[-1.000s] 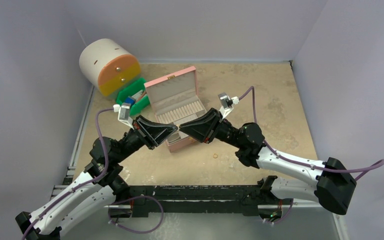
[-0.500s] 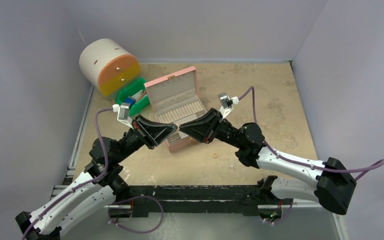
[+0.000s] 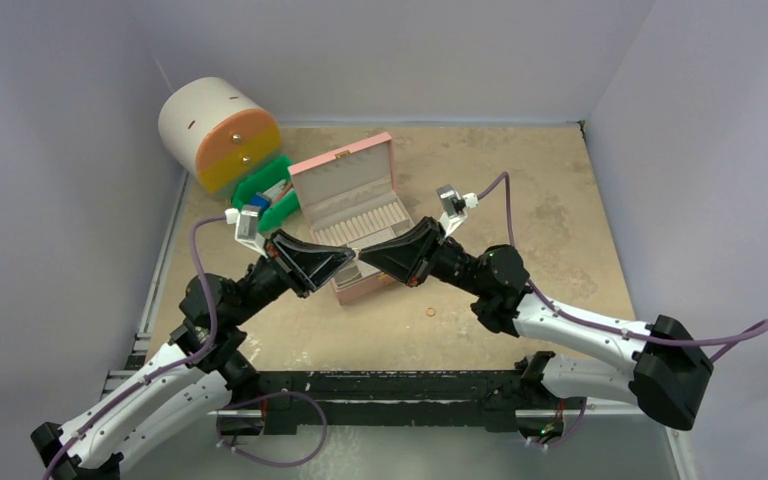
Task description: Organize the mixed jewelry
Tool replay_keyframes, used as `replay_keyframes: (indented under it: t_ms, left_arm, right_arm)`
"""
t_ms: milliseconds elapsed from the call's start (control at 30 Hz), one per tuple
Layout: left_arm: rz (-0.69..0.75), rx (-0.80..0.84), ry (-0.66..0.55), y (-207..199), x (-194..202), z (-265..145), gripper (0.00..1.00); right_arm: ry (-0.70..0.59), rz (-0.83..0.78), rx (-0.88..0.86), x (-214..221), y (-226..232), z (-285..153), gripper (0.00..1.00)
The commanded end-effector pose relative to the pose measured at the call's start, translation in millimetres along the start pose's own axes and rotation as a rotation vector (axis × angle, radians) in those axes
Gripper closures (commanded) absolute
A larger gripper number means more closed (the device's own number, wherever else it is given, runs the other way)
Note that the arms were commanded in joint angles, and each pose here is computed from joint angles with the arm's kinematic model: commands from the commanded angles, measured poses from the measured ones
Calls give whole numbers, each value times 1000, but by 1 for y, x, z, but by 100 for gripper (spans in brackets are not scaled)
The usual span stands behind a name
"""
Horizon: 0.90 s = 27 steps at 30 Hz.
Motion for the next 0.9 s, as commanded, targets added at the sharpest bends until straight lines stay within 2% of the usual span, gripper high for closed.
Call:
replay_keyframes:
  t_ms: [0, 100, 200, 367, 567, 767, 867]
  left_arm:
    - [7, -22, -23, -1, -5, 2, 83]
    - [22, -103, -14, 7, -5, 0, 56]
    - [55, -185, -19, 13, -8, -3, 43]
    - [162, -357, -8, 21, -17, -17, 39]
    - [324, -559, -16, 22, -40, -40, 39]
    - [437, -683, -13, 25, -52, -59, 39]
    - [472, -747, -25, 31, -54, -69, 39]
  right_arm:
    - [-53, -51, -19, -15, 12, 1, 100]
    - [-32, -71, 29, -17, 10, 1, 100]
    - [1, -105, 116, -18, 4, -1, 100]
    - [57, -218, 280, -25, -8, -4, 100]
    - [182, -403, 543, -29, -39, -13, 100]
    - [305, -601, 788, -37, -75, -15, 100]
    - [354, -673, 857, -41, -90, -10, 100]
Point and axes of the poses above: each gripper's point midway between its finger pads, its own z axis out along the fingers, its own y axis along the line the jaws close on, x = y × z, the point moved 7 cm from there along -z, back along the fingers, and after that the axes turned 4 degrees about -z, right-handed, at the moved point
